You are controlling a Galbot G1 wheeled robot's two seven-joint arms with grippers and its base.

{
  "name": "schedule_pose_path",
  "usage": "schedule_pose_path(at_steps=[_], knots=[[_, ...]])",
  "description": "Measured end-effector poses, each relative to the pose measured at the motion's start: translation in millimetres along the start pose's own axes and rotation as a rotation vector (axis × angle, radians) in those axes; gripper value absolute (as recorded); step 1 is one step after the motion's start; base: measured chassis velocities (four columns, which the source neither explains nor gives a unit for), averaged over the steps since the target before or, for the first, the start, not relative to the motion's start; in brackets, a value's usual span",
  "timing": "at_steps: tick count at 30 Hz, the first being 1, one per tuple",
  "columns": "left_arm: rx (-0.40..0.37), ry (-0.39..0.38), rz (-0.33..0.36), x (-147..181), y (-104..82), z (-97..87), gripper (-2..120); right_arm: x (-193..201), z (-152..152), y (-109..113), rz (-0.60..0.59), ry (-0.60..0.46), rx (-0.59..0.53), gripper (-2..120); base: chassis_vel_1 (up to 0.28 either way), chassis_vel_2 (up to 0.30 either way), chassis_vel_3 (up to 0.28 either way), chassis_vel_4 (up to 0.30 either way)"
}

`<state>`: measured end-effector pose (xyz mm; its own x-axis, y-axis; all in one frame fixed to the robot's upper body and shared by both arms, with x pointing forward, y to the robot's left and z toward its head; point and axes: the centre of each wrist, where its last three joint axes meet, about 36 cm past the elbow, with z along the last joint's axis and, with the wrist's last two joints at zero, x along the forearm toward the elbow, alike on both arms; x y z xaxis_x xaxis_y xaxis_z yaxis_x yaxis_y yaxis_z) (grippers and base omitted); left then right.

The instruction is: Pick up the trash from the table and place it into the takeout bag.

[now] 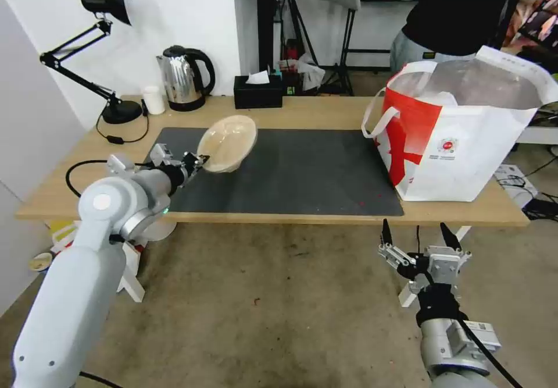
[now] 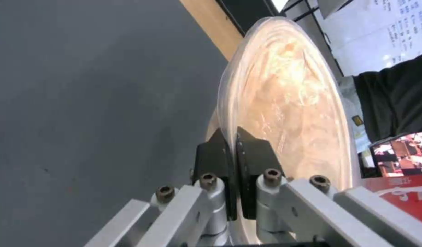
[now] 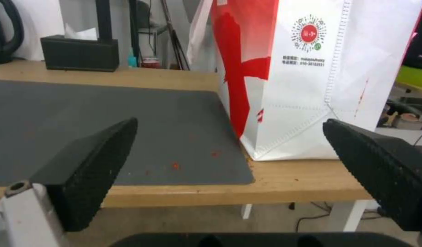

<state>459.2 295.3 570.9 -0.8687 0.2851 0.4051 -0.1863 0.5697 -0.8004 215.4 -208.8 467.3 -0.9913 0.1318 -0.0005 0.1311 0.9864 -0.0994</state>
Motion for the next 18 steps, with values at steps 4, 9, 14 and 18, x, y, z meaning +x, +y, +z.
schedule_pose_path(at_steps=[4,9,14,18], knots=[[-0.028,-0.032,0.07,13.2,-6.1,-3.7,0,0.0,0.0,0.0,0.0,0.0,0.0,100,0.0,0.0,0.0,0.0],[-0.129,-0.108,0.229,39.2,-28.3,-22.3,0,0.0,0.0,0.0,0.0,0.0,0.0,100,0.0,0.0,0.0,0.0],[-0.21,-0.152,0.36,50.3,-47.1,-40.6,0,0.0,0.0,0.0,0.0,0.0,0.0,100,0.0,0.0,0.0,0.0],[-0.264,-0.187,0.454,53.4,-61.5,-56.3,0,0.0,0.0,0.0,0.0,0.0,0.0,100,0.0,0.0,0.0,0.0]])
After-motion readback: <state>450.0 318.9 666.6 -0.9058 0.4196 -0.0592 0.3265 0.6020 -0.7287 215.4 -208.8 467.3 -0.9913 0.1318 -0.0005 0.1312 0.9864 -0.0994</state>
